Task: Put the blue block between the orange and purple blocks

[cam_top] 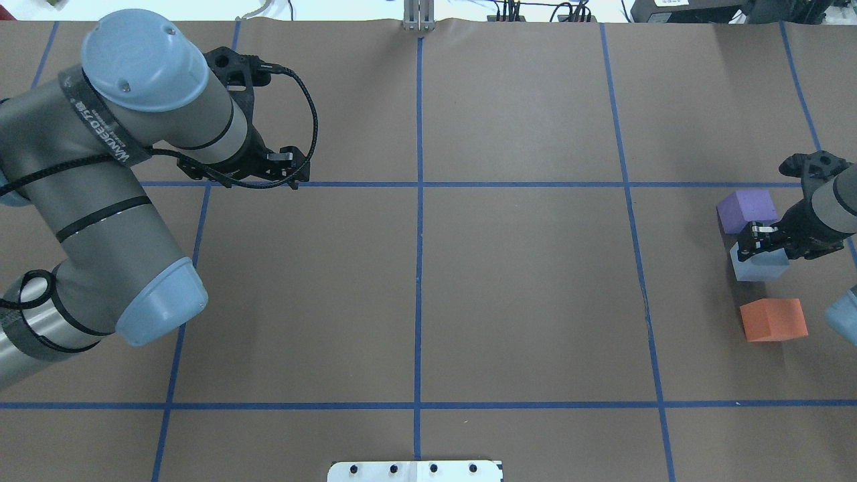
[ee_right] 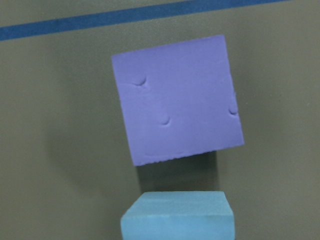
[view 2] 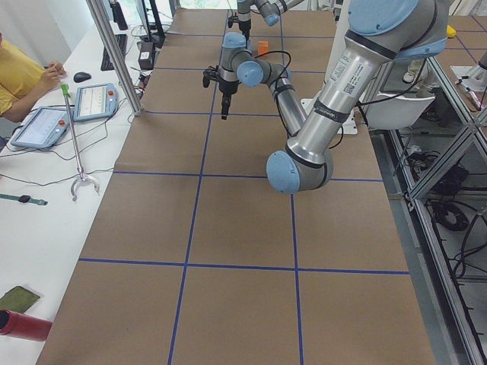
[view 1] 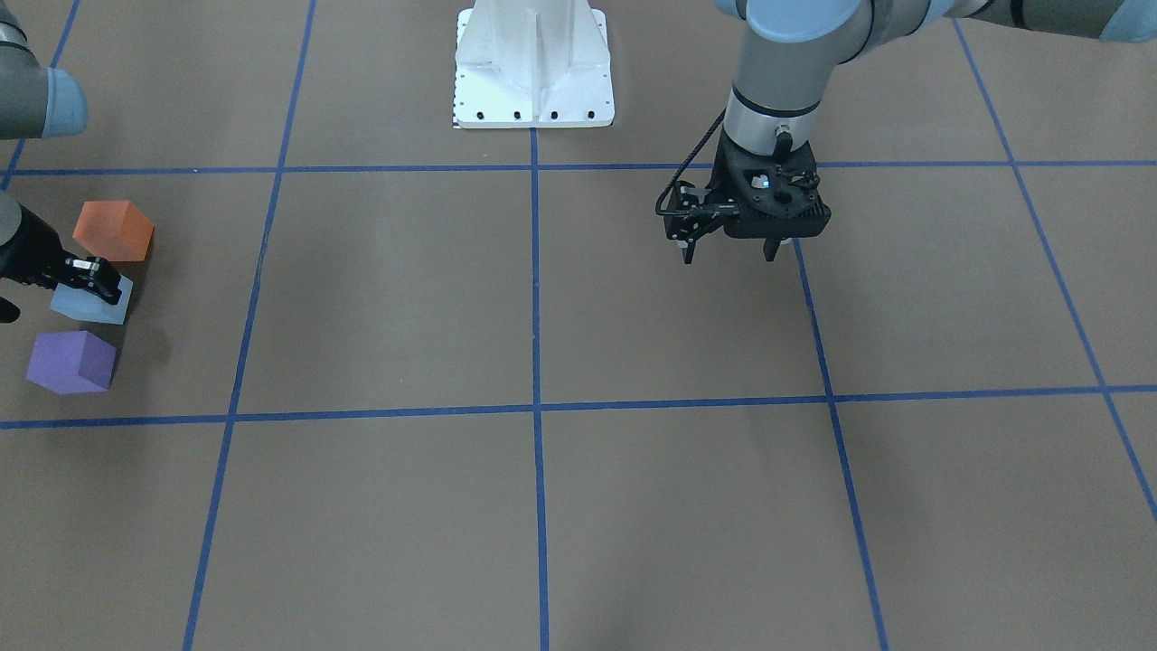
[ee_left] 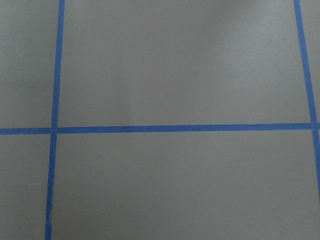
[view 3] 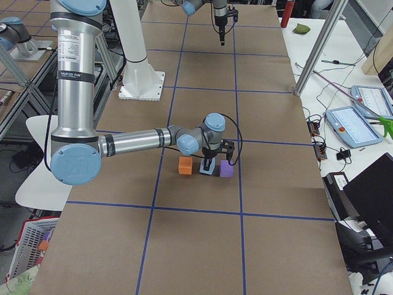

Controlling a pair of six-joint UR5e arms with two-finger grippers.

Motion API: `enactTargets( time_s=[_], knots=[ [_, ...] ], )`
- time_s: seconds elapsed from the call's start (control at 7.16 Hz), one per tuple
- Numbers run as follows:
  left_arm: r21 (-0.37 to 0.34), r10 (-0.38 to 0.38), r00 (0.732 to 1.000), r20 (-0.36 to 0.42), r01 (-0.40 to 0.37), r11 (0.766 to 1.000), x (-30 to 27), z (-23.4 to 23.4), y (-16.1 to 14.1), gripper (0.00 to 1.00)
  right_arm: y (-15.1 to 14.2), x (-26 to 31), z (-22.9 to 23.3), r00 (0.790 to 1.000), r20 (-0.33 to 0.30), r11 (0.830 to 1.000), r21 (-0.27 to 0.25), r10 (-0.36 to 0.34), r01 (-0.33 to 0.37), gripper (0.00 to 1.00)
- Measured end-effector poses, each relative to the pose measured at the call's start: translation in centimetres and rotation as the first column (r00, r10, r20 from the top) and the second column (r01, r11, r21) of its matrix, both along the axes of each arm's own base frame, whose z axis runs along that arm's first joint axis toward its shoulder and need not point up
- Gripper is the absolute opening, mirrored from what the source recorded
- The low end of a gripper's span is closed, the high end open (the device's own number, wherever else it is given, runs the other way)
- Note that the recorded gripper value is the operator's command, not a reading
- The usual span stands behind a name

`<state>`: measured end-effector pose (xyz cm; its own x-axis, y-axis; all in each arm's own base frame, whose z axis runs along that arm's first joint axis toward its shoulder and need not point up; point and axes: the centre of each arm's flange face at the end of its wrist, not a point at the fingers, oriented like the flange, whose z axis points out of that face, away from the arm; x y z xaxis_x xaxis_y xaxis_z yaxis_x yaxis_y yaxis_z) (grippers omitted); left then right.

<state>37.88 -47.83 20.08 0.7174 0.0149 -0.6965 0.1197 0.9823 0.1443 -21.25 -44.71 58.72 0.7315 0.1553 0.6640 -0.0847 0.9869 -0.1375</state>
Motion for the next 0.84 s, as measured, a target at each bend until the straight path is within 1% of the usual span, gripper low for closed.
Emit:
enactTargets(
  time_s=[0.14, 0.7, 0.84],
  knots=[
    [0.000, 0.000, 1.000, 0.000, 0.000, 1.000, 0.00, 0.00, 0.00, 1.00, -0.03, -0.02, 0.01, 1.000, 0.000, 1.000, 0.000, 0.000, 0.000, 1.00],
    [0.000, -0.001, 1.000, -0.001, 0.001, 1.000, 0.00, -0.06, 0.00, 1.00, -0.07, -0.05, -0.19, 1.000, 0.003, 1.000, 0.006, -0.003, 0.003, 1.00],
    [0.002, -0.001, 1.000, -0.004, 0.001, 1.000, -0.06, -0.22, 0.05, 1.00, -0.07, -0.01, -0.62, 1.000, 0.009, 1.000, 0.017, -0.004, 0.004, 1.00]
  ],
)
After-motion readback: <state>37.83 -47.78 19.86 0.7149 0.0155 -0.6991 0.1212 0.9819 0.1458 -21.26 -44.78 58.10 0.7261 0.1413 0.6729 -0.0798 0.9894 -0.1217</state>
